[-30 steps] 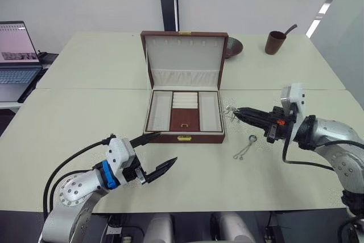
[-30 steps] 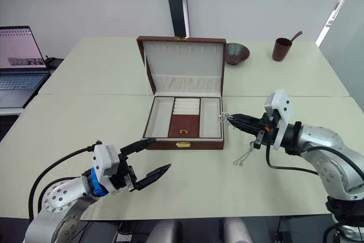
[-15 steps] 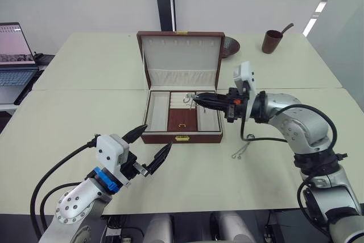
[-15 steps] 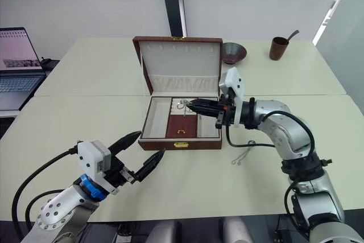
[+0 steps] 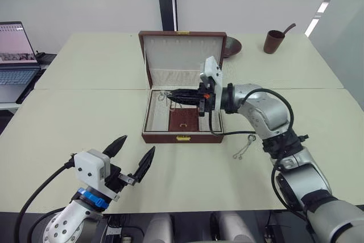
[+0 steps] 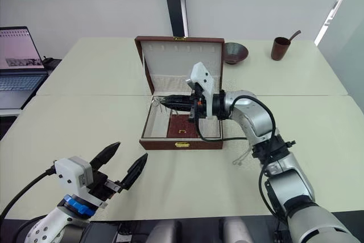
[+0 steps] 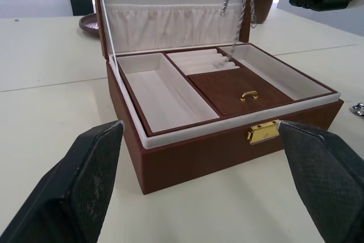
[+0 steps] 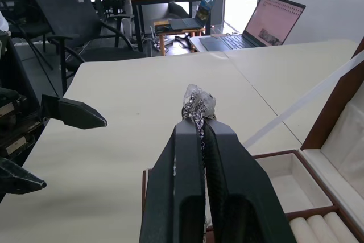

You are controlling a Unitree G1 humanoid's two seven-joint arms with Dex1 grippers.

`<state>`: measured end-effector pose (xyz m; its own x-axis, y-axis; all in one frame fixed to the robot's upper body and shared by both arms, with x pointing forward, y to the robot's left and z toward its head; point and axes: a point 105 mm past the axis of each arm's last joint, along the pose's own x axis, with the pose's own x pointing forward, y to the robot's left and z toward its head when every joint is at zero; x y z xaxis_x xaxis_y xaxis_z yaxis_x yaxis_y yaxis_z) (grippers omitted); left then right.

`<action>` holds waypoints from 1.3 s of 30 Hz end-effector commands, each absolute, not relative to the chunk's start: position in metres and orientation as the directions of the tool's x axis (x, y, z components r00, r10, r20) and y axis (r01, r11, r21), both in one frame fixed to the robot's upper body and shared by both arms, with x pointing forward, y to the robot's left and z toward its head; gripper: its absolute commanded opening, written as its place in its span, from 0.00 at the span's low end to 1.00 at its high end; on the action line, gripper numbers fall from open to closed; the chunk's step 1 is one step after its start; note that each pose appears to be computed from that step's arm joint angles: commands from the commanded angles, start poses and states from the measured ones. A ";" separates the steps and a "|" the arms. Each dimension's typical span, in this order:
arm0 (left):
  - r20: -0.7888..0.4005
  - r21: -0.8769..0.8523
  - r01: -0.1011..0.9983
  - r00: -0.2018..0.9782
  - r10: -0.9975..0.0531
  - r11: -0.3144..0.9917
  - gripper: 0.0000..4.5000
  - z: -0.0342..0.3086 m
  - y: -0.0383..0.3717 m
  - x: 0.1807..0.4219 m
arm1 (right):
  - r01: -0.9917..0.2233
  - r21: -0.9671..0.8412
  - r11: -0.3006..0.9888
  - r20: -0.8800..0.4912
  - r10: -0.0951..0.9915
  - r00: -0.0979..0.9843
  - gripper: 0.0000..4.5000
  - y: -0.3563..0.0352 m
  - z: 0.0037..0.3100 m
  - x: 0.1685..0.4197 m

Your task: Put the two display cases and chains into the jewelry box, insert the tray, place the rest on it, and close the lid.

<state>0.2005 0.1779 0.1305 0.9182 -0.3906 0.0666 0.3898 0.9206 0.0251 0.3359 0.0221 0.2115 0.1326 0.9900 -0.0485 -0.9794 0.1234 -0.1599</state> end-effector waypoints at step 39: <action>0.102 0.049 0.355 0.928 -0.359 0.933 1.00 0.110 0.184 0.190 | -0.957 -0.232 0.176 -0.136 0.968 0.211 0.01 0.068 0.181 0.359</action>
<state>0.1926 0.1846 0.1082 0.9311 -0.3549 0.0842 0.3523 0.9349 0.0435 0.3598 0.0626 0.1643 0.2156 0.9613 -0.1718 -0.9652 0.1832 -0.1864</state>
